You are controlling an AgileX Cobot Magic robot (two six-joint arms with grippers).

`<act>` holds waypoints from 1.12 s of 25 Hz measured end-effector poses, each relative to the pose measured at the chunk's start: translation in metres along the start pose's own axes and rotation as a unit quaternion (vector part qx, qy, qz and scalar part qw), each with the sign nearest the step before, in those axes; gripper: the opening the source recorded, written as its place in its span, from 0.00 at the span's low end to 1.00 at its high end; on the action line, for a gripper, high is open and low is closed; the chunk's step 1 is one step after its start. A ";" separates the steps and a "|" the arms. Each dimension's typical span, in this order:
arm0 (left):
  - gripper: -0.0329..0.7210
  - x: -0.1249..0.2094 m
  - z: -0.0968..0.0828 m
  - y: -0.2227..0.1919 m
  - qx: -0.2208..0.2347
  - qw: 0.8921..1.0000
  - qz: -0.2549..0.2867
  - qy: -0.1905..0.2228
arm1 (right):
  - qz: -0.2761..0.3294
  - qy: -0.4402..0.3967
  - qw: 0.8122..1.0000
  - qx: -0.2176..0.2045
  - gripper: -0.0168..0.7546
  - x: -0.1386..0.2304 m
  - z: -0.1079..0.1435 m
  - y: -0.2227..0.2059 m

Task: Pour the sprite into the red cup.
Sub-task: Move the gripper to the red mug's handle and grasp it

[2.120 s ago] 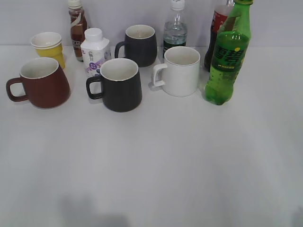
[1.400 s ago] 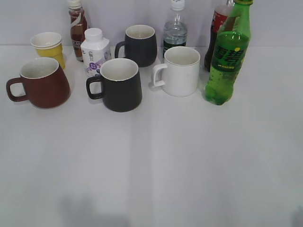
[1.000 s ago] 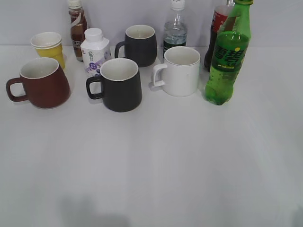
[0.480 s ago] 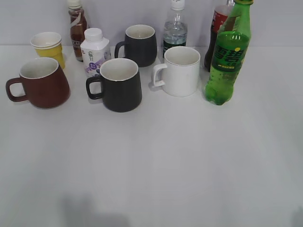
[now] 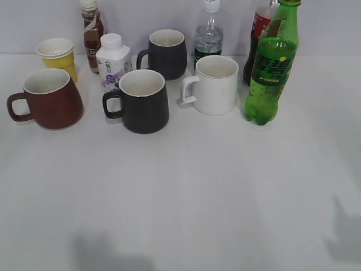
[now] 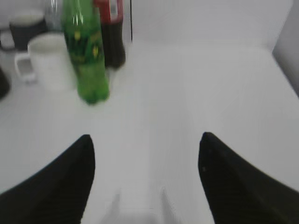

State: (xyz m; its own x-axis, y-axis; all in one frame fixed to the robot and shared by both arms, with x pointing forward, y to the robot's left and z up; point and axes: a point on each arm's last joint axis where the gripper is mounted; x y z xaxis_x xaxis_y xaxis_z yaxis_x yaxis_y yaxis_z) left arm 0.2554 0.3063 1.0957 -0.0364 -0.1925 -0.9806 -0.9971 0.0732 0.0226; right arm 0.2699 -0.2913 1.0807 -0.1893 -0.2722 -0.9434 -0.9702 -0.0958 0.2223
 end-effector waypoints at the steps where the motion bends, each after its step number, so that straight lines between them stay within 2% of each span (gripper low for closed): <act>1: 0.36 0.005 0.000 -0.009 0.001 1.000 0.007 -0.003 | -0.010 -0.005 1.000 0.004 0.69 -0.001 -0.001 -0.008; 11: 0.36 0.062 -0.006 -0.116 0.026 0.994 0.104 -0.021 | -0.048 -0.014 0.999 0.003 0.69 -0.013 -0.006 -0.075; 16: 0.36 0.097 -0.006 -0.163 0.034 0.986 0.161 -0.014 | -0.017 -0.011 1.000 -0.005 0.69 -0.008 -0.004 -0.111; 21: 0.36 0.123 -0.005 -0.196 0.043 0.987 0.153 0.009 | -0.013 0.007 1.000 0.001 0.69 -0.004 -0.004 -0.137; 25: 0.37 0.136 0.011 -0.212 -0.001 0.991 0.121 0.052 | -0.022 0.010 1.000 0.007 0.69 -0.004 -0.004 -0.147; 28: 0.41 0.144 0.022 -0.218 -0.021 0.992 0.112 0.058 | -0.023 0.010 1.000 0.008 0.69 -0.003 -0.004 -0.152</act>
State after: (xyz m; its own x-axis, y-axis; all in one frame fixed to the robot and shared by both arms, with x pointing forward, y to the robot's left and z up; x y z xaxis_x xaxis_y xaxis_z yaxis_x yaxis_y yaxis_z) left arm 0.4690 0.2845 0.9453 -0.2625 -0.2870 -0.9213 -0.9649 0.0857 0.2482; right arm 0.4183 -0.2796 1.0506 -0.1409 -0.2866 -0.9476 -0.9803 -0.0936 0.1741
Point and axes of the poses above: a point on each arm's last joint axis where the gripper is mounted, y pointing back along that axis away from the gripper, z along the wrist's bending axis when the last joint is at zero, x = y × z, and after that the axes turned 14 degrees about y, right-handed
